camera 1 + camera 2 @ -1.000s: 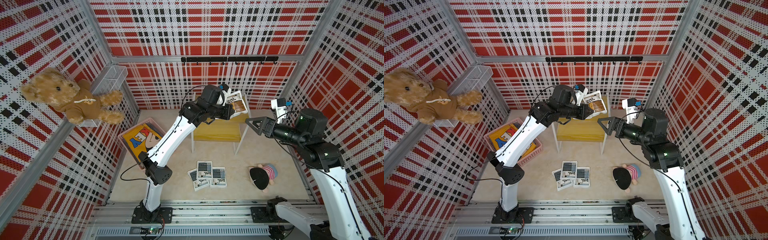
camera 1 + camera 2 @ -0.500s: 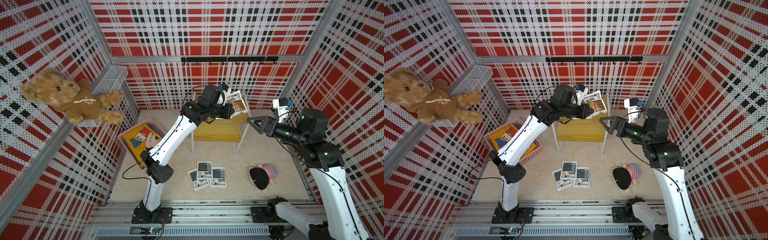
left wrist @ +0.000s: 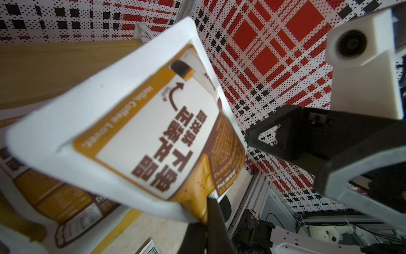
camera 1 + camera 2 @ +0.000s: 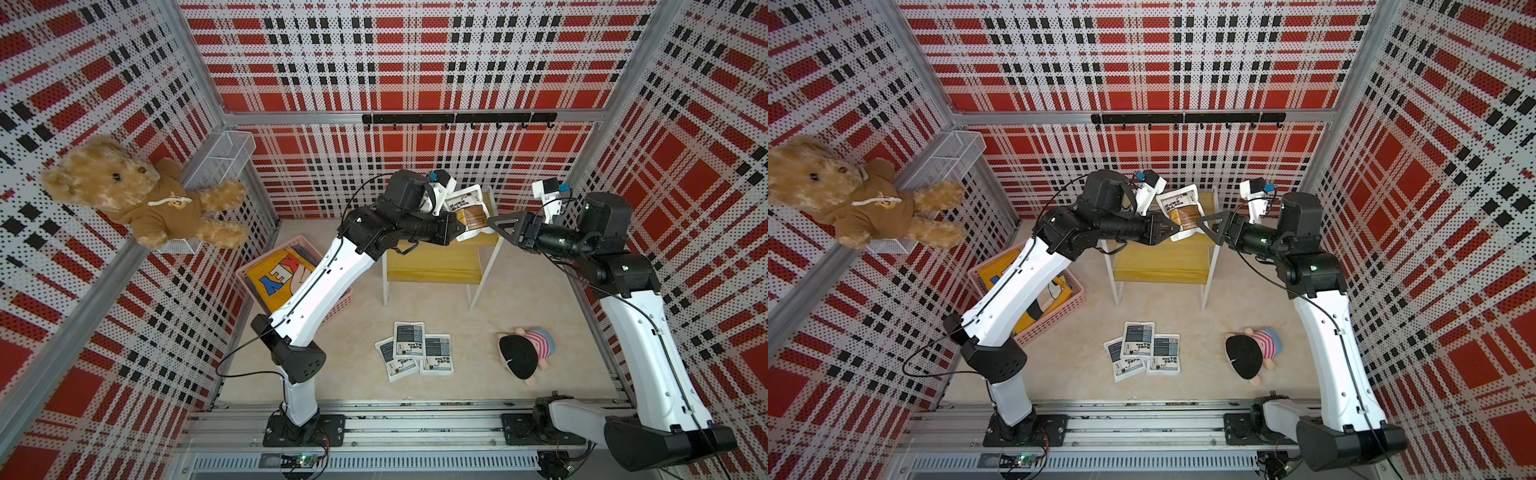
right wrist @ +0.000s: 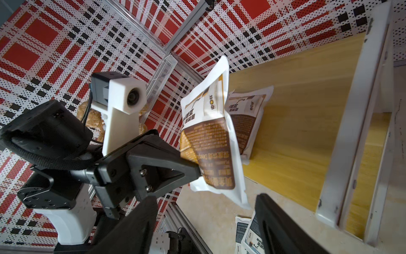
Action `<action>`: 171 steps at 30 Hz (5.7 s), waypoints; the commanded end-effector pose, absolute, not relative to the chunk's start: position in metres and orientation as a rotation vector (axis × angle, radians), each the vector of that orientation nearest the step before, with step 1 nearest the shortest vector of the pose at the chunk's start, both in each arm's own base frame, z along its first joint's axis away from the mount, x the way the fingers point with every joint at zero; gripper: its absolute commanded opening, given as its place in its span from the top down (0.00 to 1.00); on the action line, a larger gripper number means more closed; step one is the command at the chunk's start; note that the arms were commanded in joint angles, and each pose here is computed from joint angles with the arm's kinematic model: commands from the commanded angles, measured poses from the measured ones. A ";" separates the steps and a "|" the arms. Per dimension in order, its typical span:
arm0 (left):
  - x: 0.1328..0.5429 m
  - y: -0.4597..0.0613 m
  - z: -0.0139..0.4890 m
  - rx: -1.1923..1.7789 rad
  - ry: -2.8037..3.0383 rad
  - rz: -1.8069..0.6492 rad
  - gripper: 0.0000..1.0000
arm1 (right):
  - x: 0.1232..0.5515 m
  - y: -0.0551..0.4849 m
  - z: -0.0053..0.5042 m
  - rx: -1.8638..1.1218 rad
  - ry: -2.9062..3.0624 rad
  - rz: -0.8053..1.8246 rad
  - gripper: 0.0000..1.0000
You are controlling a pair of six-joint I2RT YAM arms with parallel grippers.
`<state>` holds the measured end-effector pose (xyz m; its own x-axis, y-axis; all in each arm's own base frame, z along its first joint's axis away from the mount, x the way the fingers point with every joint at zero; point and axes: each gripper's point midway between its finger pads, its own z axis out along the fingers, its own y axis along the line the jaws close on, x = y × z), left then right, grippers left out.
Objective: Place the bagged coffee beans on the shelf by color
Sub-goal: Place the bagged coffee beans on the shelf, then pick up the bagged coffee beans at the center of the board.
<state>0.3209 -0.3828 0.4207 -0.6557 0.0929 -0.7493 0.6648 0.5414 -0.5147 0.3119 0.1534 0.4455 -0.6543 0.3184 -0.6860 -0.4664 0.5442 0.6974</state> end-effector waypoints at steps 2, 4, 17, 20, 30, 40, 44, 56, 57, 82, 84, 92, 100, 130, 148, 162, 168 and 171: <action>0.313 -0.381 0.440 0.646 2.025 -1.127 1.00 | 0.310 0.155 0.462 -0.181 1.899 1.199 0.26; 0.312 -0.381 0.443 0.649 2.016 -1.137 1.00 | 0.312 0.156 0.459 -0.180 1.899 1.215 0.31; 0.305 -0.383 0.445 0.664 2.007 -1.161 1.00 | 0.319 0.156 0.450 -0.168 1.913 1.232 0.52; 0.305 -0.382 0.444 0.662 2.010 -1.159 1.00 | 0.319 0.157 0.449 -0.166 1.909 1.249 0.60; 0.303 -0.383 0.451 0.668 1.983 -1.181 1.00 | 0.319 0.158 0.440 -0.157 1.925 1.269 0.65; 0.305 -0.377 0.458 0.653 1.962 -1.184 1.00 | 0.317 0.155 0.436 -0.134 1.919 1.296 0.72; 0.307 -0.378 0.457 0.651 1.963 -1.183 1.00 | 0.315 0.156 0.441 -0.139 1.903 1.316 0.86; 0.315 -0.375 0.454 0.616 1.973 -1.167 0.84 | 0.311 0.149 0.447 -0.077 1.884 1.279 1.00; 0.318 -0.372 0.454 0.600 1.976 -1.155 0.76 | 0.311 0.147 0.450 -0.064 1.874 1.266 1.00; 0.279 -0.200 0.525 0.109 1.684 -0.905 0.39 | 0.354 0.114 0.432 0.230 1.981 1.019 1.00; 0.277 -0.197 0.519 0.100 1.692 -0.903 0.38 | 0.357 0.114 0.429 0.239 1.988 1.014 1.00; 0.268 -0.190 0.509 0.079 1.703 -0.905 0.37 | 0.365 0.114 0.420 0.262 2.004 1.008 1.00; 0.264 -0.185 0.500 0.070 1.721 -0.899 0.37 | 0.372 0.125 0.414 0.254 2.023 1.035 1.00; 0.270 -0.179 0.487 0.055 1.750 -0.883 0.36 | 0.370 0.131 0.409 0.257 2.021 1.066 0.67; 0.269 -0.178 0.481 0.061 1.761 -0.882 0.36 | 0.360 0.133 0.433 0.195 1.973 1.061 0.52; 0.254 -0.191 0.439 0.086 1.848 -0.975 0.34 | 0.288 0.146 0.437 -0.073 2.007 0.882 0.46; 0.226 -0.217 0.385 0.060 1.946 -1.008 0.33 | 0.247 0.157 0.389 -0.164 2.142 0.983 0.46; 0.207 -0.240 0.348 0.058 2.011 -1.063 0.33 | 0.232 0.157 0.353 -0.152 2.230 0.988 0.46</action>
